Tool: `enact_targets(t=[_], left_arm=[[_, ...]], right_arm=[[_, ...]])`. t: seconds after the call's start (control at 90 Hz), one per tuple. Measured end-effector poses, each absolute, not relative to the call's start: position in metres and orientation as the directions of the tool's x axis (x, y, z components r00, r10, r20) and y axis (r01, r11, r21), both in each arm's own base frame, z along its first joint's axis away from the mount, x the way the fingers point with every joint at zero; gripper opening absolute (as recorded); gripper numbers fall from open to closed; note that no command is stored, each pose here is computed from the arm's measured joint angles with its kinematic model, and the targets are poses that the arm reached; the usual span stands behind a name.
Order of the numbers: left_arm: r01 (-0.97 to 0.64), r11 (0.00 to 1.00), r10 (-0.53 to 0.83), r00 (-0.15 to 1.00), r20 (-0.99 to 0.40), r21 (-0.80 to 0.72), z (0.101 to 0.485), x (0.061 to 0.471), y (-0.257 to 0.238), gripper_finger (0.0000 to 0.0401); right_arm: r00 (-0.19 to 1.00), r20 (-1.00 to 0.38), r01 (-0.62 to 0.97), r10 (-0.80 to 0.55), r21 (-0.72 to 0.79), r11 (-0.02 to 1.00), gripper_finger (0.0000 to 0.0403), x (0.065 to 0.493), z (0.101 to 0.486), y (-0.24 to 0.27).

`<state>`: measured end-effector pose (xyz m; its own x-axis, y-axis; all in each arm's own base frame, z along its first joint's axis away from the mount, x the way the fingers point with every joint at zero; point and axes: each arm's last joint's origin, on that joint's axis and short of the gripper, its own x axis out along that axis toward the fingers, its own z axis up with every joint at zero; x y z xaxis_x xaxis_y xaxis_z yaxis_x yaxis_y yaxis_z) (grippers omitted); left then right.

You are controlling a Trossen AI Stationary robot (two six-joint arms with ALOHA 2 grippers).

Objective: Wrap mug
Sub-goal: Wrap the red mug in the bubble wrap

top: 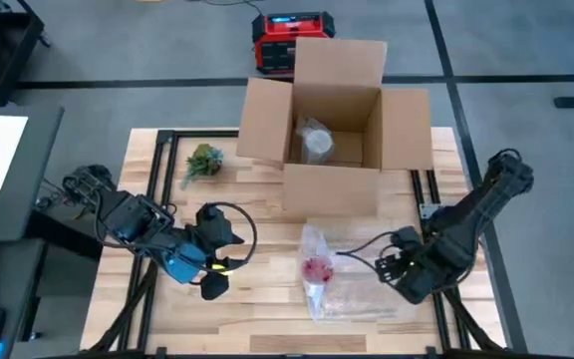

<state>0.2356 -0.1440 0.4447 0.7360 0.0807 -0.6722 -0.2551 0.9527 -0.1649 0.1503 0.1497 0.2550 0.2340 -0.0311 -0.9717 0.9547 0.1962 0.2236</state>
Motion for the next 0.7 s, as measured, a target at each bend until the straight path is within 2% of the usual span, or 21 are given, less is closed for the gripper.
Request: enact_targets(t=[0.111,0.244,0.4,0.589,0.7], left_arm=[[-0.238,0.962,0.084,0.723,-0.685,-0.133,0.439,0.241,-0.148,0.0201],[-0.227,0.967,0.076,0.701,-0.709,-0.120,0.432,0.249,-0.151,0.0201],[-0.231,0.963,0.061,0.682,-0.729,-0.136,0.427,0.255,-0.152,0.0201],[-0.242,0.956,0.041,0.674,-0.737,-0.169,0.427,0.255,-0.153,0.0201],[-0.243,0.955,0.040,0.674,-0.738,-0.171,0.427,0.255,-0.153,0.0201]], right_arm=[[0.256,-0.966,0.963,0.027,0.258,0.079,0.0214,0.141,0.215,0.141],[0.203,-0.978,0.979,0.051,0.204,0.019,0.0215,0.141,0.179,0.128],[0.088,-0.995,0.996,0.036,0.088,-0.002,0.0208,0.140,0.164,0.120],[-0.019,-0.998,0.999,0.058,-0.018,0.027,0.0199,0.131,0.150,0.120],[0.018,-0.995,0.999,0.102,0.022,0.034,0.0194,0.127,0.135,0.121]])
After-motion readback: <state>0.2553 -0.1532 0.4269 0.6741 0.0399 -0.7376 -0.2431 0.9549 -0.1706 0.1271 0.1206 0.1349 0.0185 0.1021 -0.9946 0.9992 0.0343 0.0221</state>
